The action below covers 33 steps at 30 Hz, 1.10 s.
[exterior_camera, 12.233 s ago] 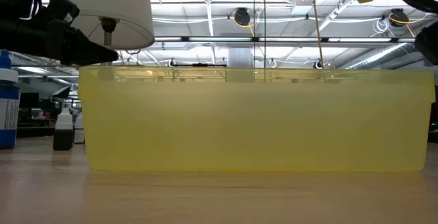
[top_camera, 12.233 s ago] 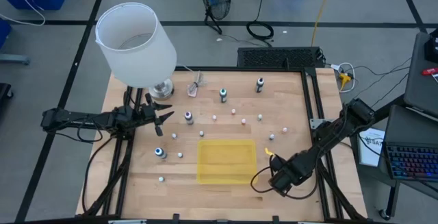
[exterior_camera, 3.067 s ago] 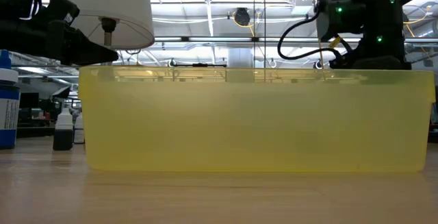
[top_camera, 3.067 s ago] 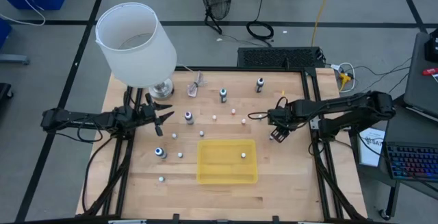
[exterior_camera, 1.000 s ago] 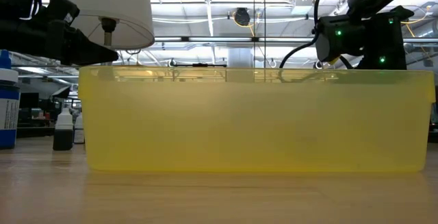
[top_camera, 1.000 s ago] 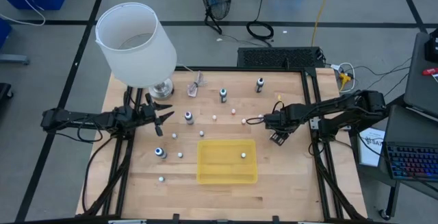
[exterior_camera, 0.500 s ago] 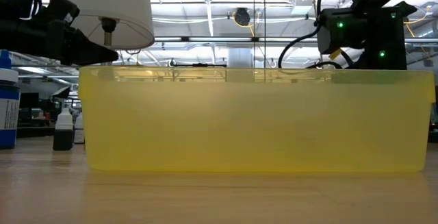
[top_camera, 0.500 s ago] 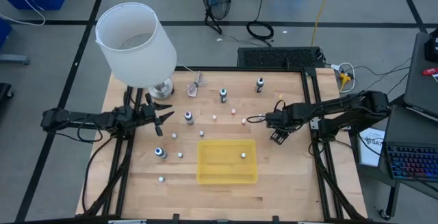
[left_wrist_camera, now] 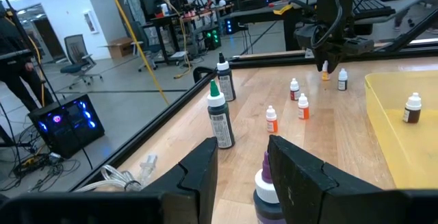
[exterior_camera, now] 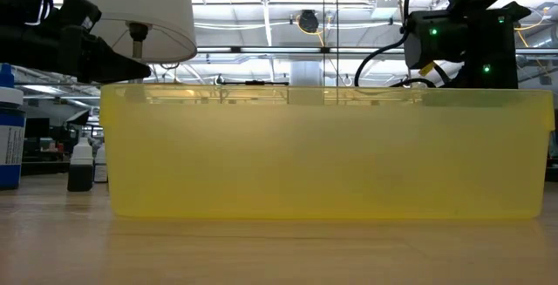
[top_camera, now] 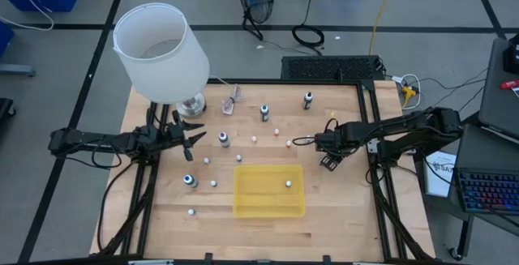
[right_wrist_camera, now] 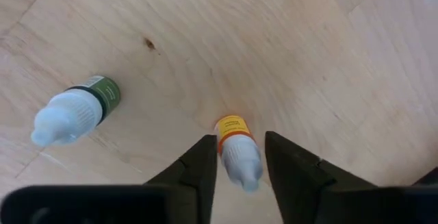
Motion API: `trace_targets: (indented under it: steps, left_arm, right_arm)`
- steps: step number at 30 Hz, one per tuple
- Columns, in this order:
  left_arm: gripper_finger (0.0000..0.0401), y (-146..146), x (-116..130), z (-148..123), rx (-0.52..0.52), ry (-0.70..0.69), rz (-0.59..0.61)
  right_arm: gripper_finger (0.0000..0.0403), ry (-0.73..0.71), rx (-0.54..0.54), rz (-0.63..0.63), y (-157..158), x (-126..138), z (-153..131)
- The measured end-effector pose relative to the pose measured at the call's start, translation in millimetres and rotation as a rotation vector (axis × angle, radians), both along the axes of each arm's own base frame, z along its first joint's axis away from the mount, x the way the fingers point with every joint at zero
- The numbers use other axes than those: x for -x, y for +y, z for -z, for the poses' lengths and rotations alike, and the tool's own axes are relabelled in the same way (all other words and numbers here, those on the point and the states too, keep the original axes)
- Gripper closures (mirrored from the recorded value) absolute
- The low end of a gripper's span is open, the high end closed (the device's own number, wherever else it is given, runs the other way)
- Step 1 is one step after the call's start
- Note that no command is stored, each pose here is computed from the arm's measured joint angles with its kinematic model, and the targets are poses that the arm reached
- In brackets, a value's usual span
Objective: Pick & Place food coloring
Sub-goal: Put the small orange food coloring bottle into the yellow container
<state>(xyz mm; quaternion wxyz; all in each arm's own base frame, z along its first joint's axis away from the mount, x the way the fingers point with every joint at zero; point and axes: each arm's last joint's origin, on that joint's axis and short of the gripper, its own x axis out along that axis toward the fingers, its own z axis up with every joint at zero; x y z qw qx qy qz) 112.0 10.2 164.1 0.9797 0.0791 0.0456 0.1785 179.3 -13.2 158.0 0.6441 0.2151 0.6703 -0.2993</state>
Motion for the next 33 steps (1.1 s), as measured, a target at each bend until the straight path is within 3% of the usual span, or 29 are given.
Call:
trace_targets:
  steps: [5,12,17,27,33]
  left_arm:
    - [0.0270,0.0,0.0,0.0,0.000,0.000,0.000]
    - [0.0270,0.0,0.0,0.0,0.000,0.000,0.000]
    - [0.0270,0.0,0.0,-0.1,0.000,0.000,0.000]
    - [0.0269,0.0,0.0,0.0,0.000,0.000,0.000]
    - [0.0270,0.0,0.0,-0.2,0.000,-0.001,0.000]
  right_arm:
    - [0.0353,-0.002,-0.002,-0.030,0.0,-0.6,-0.1]
    - [0.0354,-0.089,0.005,-0.122,3.2,-8.5,-4.7]
    - [0.0354,-0.236,0.018,-0.201,18.2,-21.0,-35.3]
    - [0.0354,-0.652,0.082,-0.458,82.3,-59.2,-116.5]
    - [0.0354,-0.632,0.071,-0.636,130.7,-95.7,-118.9]
